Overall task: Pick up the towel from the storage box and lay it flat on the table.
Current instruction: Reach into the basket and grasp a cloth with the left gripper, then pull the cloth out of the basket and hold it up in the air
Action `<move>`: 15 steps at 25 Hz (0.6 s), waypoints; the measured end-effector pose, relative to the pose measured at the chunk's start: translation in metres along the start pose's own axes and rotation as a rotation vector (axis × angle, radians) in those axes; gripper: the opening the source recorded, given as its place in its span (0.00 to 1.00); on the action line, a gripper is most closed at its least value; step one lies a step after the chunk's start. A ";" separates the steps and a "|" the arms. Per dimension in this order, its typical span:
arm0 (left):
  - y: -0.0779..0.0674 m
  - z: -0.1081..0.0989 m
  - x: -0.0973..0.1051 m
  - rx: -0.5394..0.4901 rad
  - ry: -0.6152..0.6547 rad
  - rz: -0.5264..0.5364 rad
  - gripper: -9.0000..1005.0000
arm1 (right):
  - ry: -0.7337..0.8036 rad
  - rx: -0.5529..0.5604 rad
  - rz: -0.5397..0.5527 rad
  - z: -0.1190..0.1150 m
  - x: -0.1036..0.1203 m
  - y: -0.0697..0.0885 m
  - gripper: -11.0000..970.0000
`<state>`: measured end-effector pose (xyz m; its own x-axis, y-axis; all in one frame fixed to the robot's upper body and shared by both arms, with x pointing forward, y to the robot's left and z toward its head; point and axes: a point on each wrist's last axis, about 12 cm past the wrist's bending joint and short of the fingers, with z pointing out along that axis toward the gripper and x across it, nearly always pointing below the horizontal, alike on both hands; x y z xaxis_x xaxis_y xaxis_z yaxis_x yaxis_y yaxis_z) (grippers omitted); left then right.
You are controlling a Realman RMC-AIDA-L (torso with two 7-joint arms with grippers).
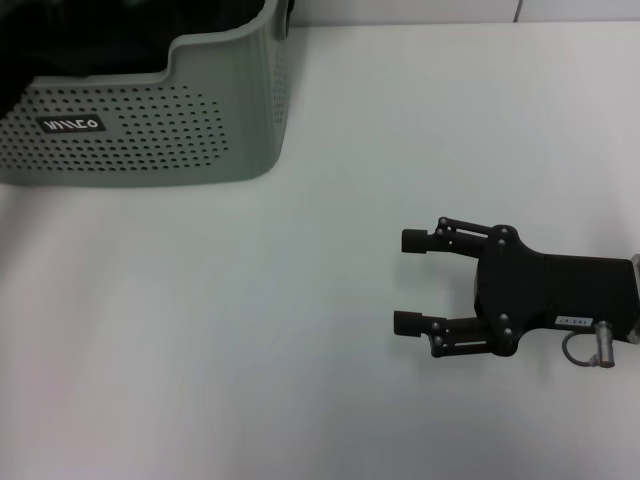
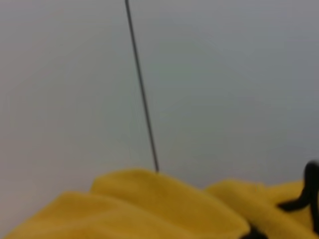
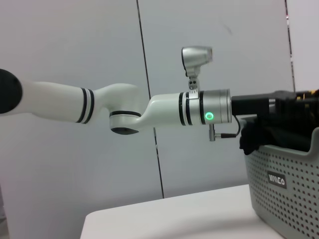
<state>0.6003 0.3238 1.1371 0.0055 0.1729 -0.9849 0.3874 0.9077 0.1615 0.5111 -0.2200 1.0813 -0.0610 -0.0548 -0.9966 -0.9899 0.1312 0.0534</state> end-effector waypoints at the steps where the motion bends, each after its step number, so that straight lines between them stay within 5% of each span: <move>1: -0.002 0.003 0.002 -0.012 0.018 0.011 0.55 | 0.001 0.002 -0.002 0.000 0.000 0.000 0.88; 9: -0.005 0.004 0.001 -0.074 -0.040 0.005 0.52 | 0.000 0.006 -0.002 0.000 0.000 0.000 0.88; 15: -0.002 -0.007 0.007 -0.146 -0.124 -0.065 0.29 | 0.001 0.010 -0.003 -0.001 0.003 0.001 0.88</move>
<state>0.5930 0.3264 1.1300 0.1023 0.0723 -0.9921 0.2526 0.9628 0.0962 0.5102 -0.2211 1.0788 -0.0579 -0.0563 -0.9967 -0.9887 0.1413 0.0495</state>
